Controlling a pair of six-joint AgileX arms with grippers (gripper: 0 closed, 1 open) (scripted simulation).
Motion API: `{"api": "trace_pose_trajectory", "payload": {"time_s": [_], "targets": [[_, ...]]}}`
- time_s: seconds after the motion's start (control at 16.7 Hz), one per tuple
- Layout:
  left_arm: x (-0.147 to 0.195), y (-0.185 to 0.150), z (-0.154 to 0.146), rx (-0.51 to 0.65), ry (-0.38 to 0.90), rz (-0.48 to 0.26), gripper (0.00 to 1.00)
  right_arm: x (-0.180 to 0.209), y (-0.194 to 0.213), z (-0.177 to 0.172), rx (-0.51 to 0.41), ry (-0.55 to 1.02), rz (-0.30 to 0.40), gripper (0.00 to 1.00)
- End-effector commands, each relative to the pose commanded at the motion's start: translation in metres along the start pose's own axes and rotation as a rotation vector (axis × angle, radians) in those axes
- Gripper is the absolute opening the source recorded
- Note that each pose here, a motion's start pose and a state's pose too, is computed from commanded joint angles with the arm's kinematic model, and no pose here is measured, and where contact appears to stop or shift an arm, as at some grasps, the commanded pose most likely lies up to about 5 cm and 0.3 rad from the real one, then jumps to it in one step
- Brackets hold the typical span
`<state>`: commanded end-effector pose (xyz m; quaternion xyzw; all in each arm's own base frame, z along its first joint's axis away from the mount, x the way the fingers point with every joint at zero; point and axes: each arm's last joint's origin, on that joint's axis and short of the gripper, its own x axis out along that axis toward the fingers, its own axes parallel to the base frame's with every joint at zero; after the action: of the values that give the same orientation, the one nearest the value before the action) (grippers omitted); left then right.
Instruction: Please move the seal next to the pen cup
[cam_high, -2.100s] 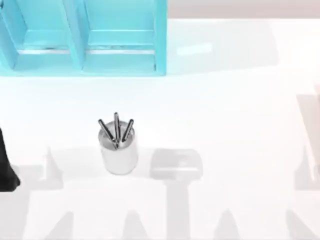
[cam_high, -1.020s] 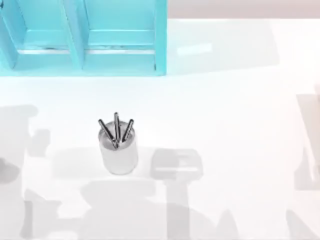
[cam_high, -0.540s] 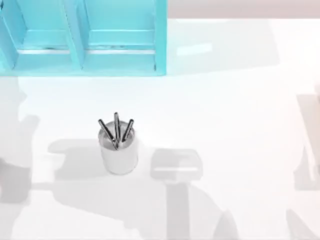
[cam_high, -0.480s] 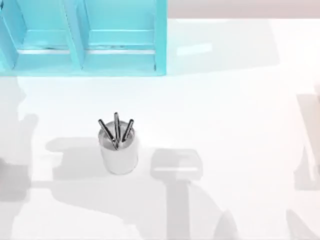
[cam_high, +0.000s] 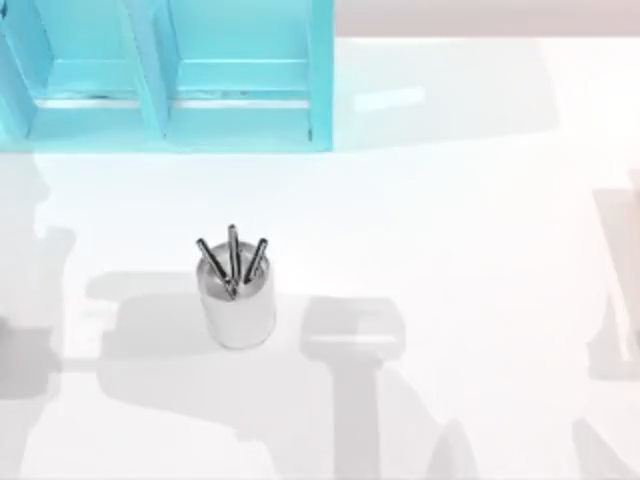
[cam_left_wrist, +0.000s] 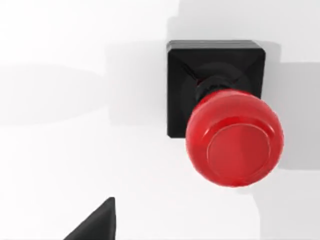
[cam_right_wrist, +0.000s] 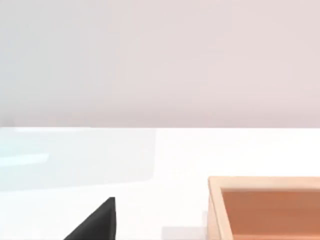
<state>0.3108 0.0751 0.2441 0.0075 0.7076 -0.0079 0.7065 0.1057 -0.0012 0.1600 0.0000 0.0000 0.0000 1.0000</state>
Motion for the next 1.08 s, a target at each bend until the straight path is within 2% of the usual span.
{"api": "trace_pose_trajectory", "payload": {"time_s": [0.54,0.84,1.08], "targets": [[0.091,0.001,0.001,-0.002,-0.004,0.001,1.00,0.000,0.000,0.000,0.000,0.000,0.000,1.00],[0.095,0.001,0.000,-0.002,-0.001,0.000,1.00,0.000,0.000,0.000,0.000,0.000,0.000,1.00],[0.095,0.001,0.000,-0.002,-0.001,0.000,0.70,0.000,0.000,0.000,0.000,0.000,0.000,1.00]]}}
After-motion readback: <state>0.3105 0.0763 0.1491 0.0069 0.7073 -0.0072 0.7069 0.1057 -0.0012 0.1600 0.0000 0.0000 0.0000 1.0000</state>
